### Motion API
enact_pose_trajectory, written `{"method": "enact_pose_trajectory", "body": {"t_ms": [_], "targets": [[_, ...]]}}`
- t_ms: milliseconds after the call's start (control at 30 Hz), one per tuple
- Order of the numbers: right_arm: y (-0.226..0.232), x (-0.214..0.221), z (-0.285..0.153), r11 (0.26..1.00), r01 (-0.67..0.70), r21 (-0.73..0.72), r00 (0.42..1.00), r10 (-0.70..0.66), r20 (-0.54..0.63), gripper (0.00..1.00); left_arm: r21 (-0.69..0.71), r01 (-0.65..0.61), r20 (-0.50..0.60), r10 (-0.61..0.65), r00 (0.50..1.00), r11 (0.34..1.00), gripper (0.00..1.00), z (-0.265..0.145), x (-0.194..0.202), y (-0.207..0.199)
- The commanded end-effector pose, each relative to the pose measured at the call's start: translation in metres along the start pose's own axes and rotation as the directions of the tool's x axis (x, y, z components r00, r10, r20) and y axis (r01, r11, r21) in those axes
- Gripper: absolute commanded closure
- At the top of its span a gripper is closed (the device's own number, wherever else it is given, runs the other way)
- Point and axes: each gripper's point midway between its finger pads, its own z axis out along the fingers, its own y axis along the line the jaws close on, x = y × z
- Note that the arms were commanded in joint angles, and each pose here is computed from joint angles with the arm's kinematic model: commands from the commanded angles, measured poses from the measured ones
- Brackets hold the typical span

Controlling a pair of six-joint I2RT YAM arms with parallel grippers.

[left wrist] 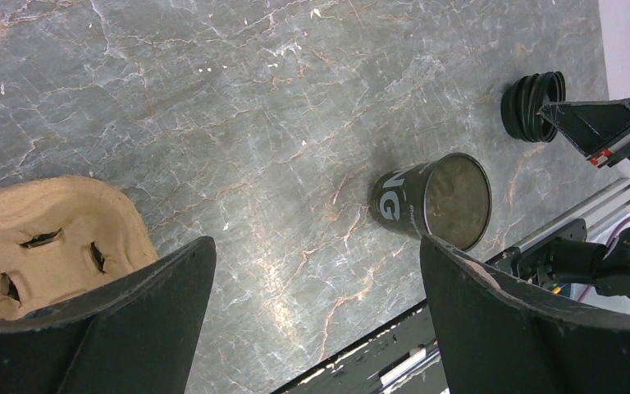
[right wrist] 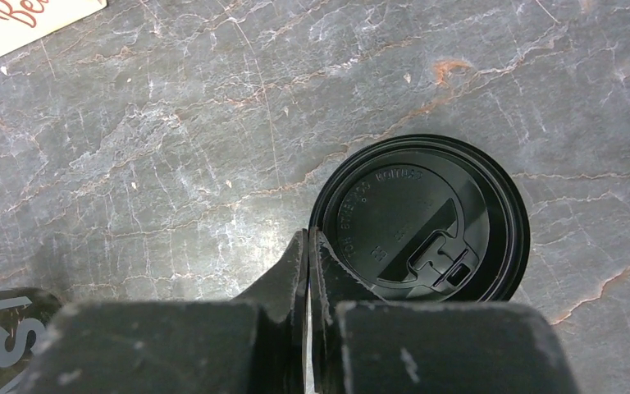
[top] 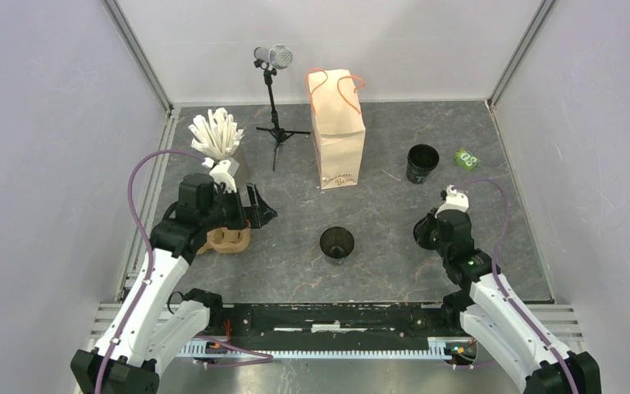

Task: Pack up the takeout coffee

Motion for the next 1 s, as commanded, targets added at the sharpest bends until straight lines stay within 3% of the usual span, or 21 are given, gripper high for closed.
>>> {"method": "enact_pose_trajectory", "body": {"t_ms": [0, 533, 700, 800, 967], "targets": [[0.001, -0.008, 0.001, 1.000, -0.020, -0.010, 0.999, 0.020, 0.042, 1.00, 0.023, -0.025, -0.003, 0.025, 1.000, 0.999, 0.00, 0.000, 0.002, -0.003], [0.006, -0.044, -0.021, 0.999, -0.043, -0.021, 0.987, 0.046, 0.154, 1.00, 0.024, -0.026, -0.002, 0.026, 1.000, 0.999, 0.00, -0.001, 0.002, -0.003], [0.011, -0.039, -0.018, 0.999, -0.004, -0.047, 0.992, 0.009, 0.123, 1.00, 0.023, -0.024, -0.003, 0.024, 1.000, 0.999, 0.00, 0.000, 0.002, -0.002], [0.008, -0.027, -0.012, 1.000, 0.004, -0.024, 0.998, -0.003, 0.058, 0.83, 0.025, -0.024, -0.005, 0.024, 1.000, 0.999, 0.00, 0.000, 0.002, -0.003], [0.008, -0.024, -0.007, 0.999, -0.024, -0.028, 0.997, 0.026, 0.066, 0.71, 0.023, -0.024, -0.005, 0.024, 1.000, 0.999, 0.00, 0.000, 0.003, -0.002]]}}
